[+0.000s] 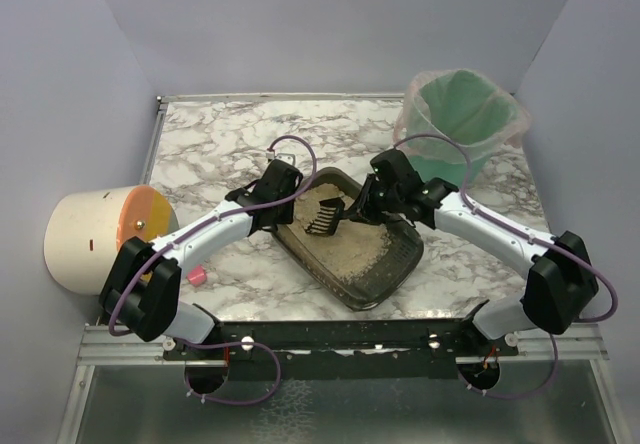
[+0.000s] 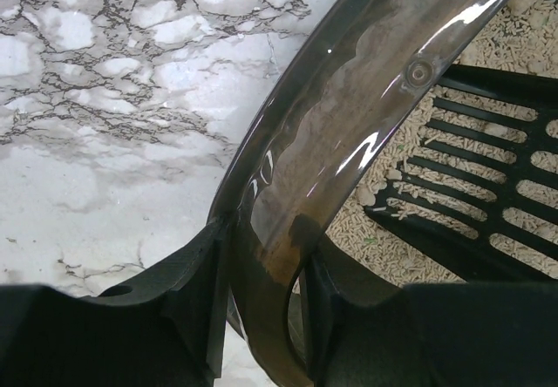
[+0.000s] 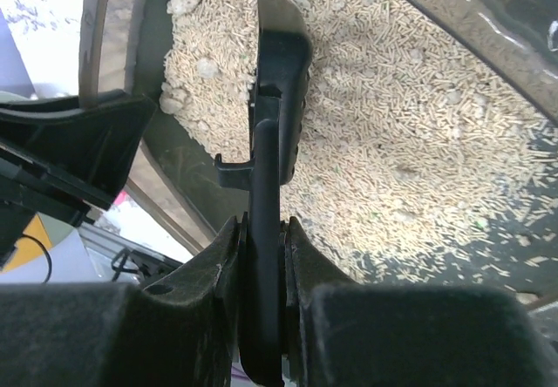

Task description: Clean the litter box

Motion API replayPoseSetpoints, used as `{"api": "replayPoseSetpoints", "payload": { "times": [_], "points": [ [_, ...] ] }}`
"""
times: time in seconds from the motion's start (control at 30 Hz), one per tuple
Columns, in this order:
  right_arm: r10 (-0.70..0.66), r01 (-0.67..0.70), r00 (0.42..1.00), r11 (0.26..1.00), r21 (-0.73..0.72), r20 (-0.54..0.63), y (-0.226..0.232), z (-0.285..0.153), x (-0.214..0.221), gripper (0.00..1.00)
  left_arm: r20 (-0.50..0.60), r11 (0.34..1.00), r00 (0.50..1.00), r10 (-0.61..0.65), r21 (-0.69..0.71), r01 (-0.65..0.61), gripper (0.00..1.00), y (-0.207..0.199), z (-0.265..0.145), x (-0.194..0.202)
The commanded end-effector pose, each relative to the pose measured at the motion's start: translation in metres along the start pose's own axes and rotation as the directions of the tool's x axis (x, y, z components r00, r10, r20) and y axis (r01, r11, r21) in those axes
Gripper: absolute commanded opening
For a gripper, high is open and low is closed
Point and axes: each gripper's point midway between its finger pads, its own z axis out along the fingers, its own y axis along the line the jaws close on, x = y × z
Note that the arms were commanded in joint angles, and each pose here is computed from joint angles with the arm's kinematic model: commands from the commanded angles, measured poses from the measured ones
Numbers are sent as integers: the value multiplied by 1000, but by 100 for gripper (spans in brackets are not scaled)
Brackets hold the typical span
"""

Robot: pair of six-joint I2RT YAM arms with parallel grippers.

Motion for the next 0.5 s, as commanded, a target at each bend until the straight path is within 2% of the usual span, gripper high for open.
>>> {"api": "replayPoseSetpoints", "payload": {
  "times": [0.0, 0.2, 0.47],
  "points": [
    [67, -69, 997, 997, 27, 41, -1, 29, 0, 0, 15, 994, 999, -47, 97, 45, 8, -16, -15, -6],
    [178, -178, 984, 975, -136, -13, 13, 59, 15, 0, 8, 992, 999, -35, 119, 34, 3, -22, -17, -3],
    [232, -262, 964, 901, -346, -127, 27, 67, 41, 1, 17, 992, 1000, -24, 122, 22, 0, -24, -19, -4]
  ]
}}
